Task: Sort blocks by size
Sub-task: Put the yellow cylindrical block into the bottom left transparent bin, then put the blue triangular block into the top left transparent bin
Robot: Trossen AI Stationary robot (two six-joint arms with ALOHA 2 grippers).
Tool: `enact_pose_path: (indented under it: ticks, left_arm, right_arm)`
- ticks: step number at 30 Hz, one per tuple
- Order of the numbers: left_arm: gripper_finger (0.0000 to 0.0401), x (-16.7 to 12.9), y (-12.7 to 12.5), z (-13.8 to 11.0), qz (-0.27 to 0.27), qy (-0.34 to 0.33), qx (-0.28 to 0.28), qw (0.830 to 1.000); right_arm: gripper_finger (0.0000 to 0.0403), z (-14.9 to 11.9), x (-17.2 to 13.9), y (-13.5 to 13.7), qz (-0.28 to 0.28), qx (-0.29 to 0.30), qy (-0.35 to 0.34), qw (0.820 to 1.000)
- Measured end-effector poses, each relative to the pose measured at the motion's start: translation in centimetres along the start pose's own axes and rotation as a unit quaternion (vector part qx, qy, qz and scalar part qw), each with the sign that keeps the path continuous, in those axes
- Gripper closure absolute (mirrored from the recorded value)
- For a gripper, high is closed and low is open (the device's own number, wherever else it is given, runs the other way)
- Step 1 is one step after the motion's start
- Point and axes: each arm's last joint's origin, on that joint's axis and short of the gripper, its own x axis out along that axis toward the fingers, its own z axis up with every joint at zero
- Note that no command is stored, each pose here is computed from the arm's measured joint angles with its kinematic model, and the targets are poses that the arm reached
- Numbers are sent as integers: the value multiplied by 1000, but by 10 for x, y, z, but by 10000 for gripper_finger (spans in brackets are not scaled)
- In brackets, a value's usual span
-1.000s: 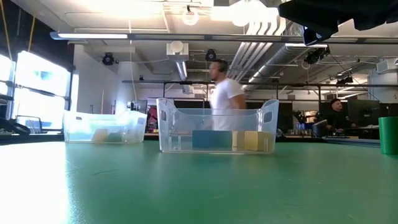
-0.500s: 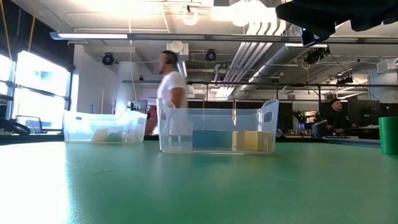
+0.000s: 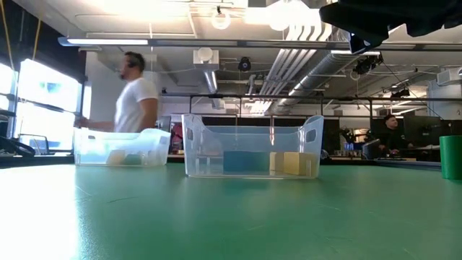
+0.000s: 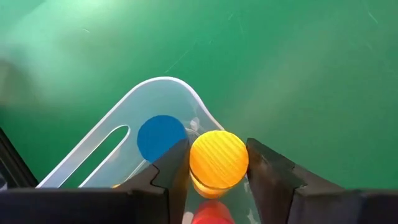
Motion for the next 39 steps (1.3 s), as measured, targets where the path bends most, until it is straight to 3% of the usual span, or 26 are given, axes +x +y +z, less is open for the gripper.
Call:
enact_pose_path:
  ticks: [8,14,20,25,28,33,36,39]
  left_arm:
    - [222,0,0,0,0,0,-9,1000]
    - [211,-5,0,4,-2,1,-10,1000]
    - [212,-33,-1,35,-27,5,-13,1000]
    - [213,-41,-11,68,-95,-72,16,993]
    - [214,-31,-22,82,-122,-104,46,986]
    - [228,9,-46,99,-161,-88,98,978]
    - [240,37,-62,109,-234,-96,121,960]
    - [250,63,-69,124,-310,-142,138,930]
  right_arm:
    - [277,0,0,0,0,0,0,1000]
    - [277,0,0,0,0,0,0,1000]
    - [277,0,0,0,0,0,0,1000]
    - [277,0,0,0,0,0,0,1000]
    - [277,0,0,0,0,0,0,1000]
    - [277,0,0,0,0,0,0,1000]
    - [277,0,0,0,0,0,0,1000]
    - [277,-1,0,0,0,-2,3,1000]
